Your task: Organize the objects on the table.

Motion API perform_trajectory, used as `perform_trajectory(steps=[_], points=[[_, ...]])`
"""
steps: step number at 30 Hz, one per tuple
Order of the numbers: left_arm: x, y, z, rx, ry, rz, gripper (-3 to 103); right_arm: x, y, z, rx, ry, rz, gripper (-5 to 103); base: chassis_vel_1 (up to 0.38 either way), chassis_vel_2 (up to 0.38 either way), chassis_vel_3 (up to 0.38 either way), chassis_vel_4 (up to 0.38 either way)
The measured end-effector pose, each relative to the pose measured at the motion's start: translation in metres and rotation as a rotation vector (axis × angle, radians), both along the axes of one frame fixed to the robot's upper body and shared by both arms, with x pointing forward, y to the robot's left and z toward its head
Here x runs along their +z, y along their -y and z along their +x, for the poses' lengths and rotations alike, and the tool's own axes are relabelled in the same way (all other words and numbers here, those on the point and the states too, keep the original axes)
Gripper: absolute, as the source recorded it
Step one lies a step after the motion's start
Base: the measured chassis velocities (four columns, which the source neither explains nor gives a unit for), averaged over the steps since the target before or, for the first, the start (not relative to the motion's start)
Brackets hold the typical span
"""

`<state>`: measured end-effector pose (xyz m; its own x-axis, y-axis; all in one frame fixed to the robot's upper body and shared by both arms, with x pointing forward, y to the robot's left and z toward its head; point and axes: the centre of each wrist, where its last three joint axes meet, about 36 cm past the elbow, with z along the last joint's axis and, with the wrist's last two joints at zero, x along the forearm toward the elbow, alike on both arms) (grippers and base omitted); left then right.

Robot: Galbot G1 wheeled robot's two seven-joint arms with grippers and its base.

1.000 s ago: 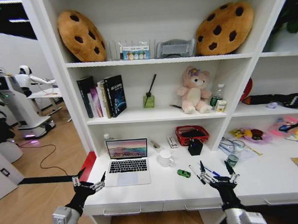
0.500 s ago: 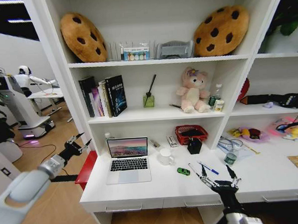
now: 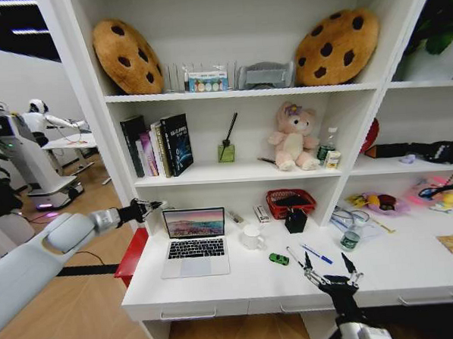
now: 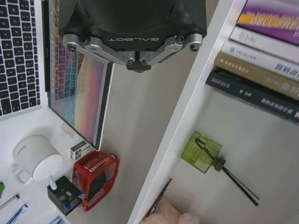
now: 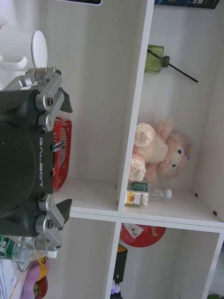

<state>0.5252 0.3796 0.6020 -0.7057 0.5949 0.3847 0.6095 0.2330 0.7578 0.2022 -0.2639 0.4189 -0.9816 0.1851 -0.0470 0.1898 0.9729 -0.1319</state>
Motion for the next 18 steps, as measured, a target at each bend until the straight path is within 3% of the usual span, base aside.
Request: perform_trajectory(steps=[4, 8, 18], points=[[0.002, 0.032, 0.034, -0.062, 0.003, 0.073, 0, -0.005, -0.001, 0.001, -0.008, -0.011, 0.008, 100, 0.000, 0.000, 0.000, 0.000], [-0.006, 0.051, 0.059, -0.097, -0.024, 0.103, 0, -0.009, 0.000, 0.001, -0.016, -0.019, 0.014, 100, 0.000, 0.000, 0.000, 0.000], [-0.004, 0.064, 0.107, -0.155, -0.023, 0.175, 0, -0.019, 0.000, -0.002, -0.044, -0.036, 0.036, 100, 0.000, 0.000, 0.000, 0.000]])
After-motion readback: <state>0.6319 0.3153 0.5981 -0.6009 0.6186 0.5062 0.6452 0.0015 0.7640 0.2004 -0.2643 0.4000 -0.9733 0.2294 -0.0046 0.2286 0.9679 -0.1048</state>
